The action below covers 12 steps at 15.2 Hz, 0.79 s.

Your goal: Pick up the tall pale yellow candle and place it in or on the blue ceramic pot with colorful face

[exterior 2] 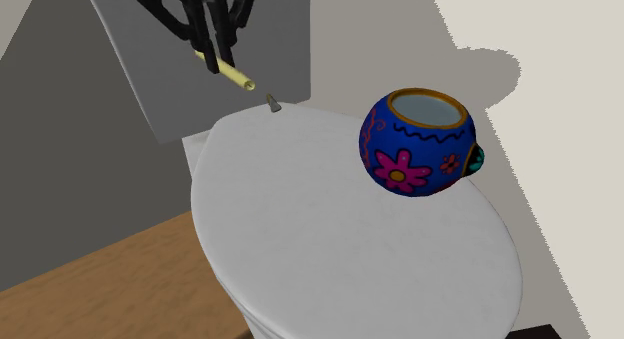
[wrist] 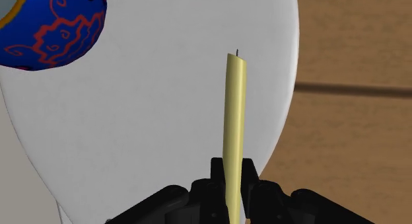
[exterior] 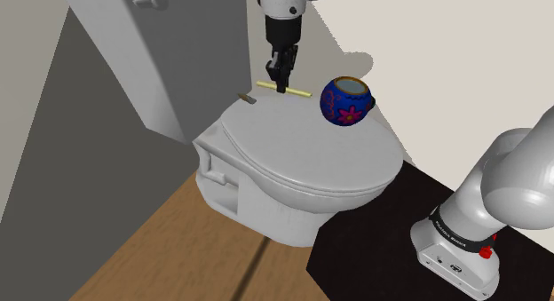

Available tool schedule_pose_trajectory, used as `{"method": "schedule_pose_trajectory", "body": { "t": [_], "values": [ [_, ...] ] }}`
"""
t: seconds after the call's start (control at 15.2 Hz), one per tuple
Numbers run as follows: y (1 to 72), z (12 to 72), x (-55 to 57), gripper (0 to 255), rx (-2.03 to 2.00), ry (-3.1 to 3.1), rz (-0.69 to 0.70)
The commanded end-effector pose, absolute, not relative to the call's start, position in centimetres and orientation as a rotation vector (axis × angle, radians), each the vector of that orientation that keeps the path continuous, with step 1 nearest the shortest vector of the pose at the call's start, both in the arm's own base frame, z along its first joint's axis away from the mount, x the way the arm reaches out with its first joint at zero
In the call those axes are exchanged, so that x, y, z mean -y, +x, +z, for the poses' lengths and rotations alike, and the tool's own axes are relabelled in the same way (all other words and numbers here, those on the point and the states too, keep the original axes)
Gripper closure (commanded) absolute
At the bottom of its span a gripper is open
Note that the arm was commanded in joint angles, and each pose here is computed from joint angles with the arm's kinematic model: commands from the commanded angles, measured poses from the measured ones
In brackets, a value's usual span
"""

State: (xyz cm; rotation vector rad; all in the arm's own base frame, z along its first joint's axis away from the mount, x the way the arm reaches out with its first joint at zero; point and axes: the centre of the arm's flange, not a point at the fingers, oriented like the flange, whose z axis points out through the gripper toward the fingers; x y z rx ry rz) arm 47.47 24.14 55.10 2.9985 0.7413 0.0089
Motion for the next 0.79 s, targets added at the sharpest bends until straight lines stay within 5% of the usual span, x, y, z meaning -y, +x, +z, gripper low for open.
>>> {"method": "schedule_pose_trajectory", "body": {
  "t": [0.0, 0.73],
  "values": [
    [47.4, 56.2, -24.2, 255, -0.741, 2.998, 0.008],
    [47.0, 56.5, -11.0, 255, -0.741, 2.998, 0.008]
  ]
}}
